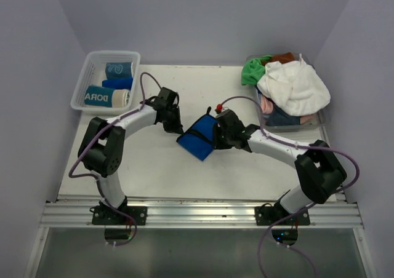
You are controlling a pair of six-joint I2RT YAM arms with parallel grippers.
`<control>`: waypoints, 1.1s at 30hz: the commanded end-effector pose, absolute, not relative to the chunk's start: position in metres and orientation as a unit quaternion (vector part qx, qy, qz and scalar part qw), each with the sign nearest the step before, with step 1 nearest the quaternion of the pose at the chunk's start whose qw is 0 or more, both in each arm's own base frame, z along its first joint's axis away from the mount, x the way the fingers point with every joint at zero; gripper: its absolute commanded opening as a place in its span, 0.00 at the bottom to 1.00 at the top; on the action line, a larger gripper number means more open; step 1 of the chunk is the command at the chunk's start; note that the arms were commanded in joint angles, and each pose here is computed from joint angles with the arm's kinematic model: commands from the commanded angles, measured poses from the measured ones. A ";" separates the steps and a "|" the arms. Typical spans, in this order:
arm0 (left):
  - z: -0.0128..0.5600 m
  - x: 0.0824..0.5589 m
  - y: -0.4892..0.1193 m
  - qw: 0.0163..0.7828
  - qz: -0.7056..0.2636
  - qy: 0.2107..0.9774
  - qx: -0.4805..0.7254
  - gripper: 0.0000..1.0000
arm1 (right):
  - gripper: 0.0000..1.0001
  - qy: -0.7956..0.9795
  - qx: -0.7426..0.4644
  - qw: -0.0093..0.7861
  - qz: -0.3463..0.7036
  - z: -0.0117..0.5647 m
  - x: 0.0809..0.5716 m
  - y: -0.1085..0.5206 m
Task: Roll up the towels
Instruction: Roll the towel
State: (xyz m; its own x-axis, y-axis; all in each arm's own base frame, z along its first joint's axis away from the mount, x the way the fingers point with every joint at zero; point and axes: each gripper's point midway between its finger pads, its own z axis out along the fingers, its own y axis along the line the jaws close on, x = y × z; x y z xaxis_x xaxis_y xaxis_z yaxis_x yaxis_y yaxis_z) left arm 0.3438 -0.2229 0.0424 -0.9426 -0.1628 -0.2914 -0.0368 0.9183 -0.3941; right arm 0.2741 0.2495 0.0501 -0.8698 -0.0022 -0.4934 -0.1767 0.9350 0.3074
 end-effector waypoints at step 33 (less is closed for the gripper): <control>0.082 0.340 -0.162 0.200 -0.209 0.941 -0.175 0.09 | 0.29 0.866 -0.379 0.325 0.006 0.023 0.271 0.322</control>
State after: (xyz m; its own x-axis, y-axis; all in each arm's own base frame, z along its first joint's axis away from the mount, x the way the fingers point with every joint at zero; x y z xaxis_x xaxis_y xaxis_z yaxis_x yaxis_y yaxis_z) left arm 0.3377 -0.1570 0.0770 -0.8697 -0.3901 -0.3025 -0.2423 0.8712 -0.4270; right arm 0.2640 0.3196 0.0223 -0.5016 -0.6768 -0.5389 -0.6898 0.6888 -0.2230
